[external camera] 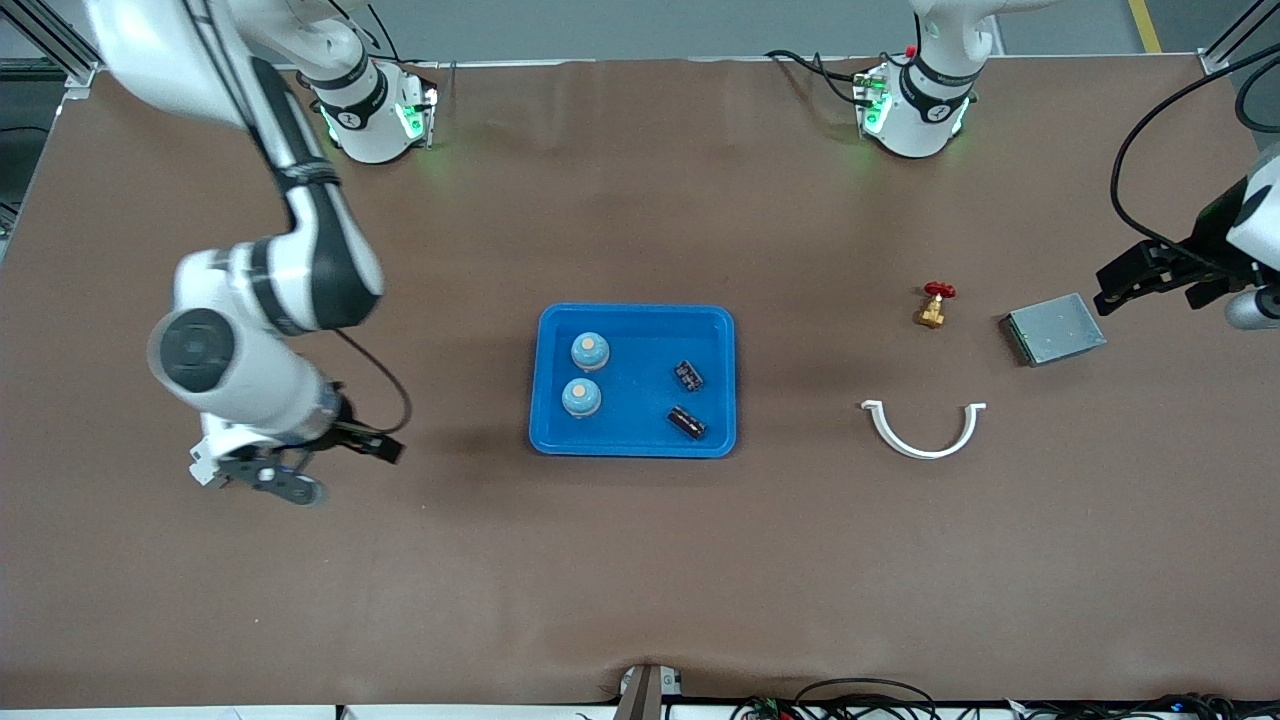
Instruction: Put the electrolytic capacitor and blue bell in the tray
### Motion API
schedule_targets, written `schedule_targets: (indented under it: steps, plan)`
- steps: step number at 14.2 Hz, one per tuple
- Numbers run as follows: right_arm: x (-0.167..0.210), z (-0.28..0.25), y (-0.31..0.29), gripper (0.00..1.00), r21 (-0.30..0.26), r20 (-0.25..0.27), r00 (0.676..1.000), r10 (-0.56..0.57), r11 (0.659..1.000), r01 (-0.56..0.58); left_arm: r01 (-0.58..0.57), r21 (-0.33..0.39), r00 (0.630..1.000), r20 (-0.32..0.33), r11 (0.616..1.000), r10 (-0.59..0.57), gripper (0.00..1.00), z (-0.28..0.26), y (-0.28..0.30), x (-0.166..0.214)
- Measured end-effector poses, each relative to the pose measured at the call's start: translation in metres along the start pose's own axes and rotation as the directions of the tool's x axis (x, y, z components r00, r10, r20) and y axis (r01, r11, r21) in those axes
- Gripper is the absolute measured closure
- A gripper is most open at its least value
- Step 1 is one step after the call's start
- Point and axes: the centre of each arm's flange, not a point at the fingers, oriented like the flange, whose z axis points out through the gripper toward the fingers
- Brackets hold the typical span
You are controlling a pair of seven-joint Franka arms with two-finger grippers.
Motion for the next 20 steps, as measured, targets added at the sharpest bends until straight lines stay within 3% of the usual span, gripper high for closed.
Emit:
schedule_targets:
  steps: [2,6,20]
  plan:
    - [0.016,-0.02,0.052,0.0,0.003,0.002,0.998,-0.057,0.998,0.056,-0.059,0.0,0.998,0.002,0.998,0.059,0.0,0.002,0.004,0.0]
    - [0.031,-0.054,0.115,0.0,0.014,-0.023,0.992,-0.124,0.992,0.125,-0.068,0.0,0.998,0.014,0.998,0.068,0.0,0.006,0.004,-0.001]
    - [-0.02,-0.188,0.177,0.0,0.03,-0.053,0.97,-0.236,0.971,0.237,-0.062,-0.002,0.997,-0.044,0.998,0.062,0.0,0.002,0.001,0.006]
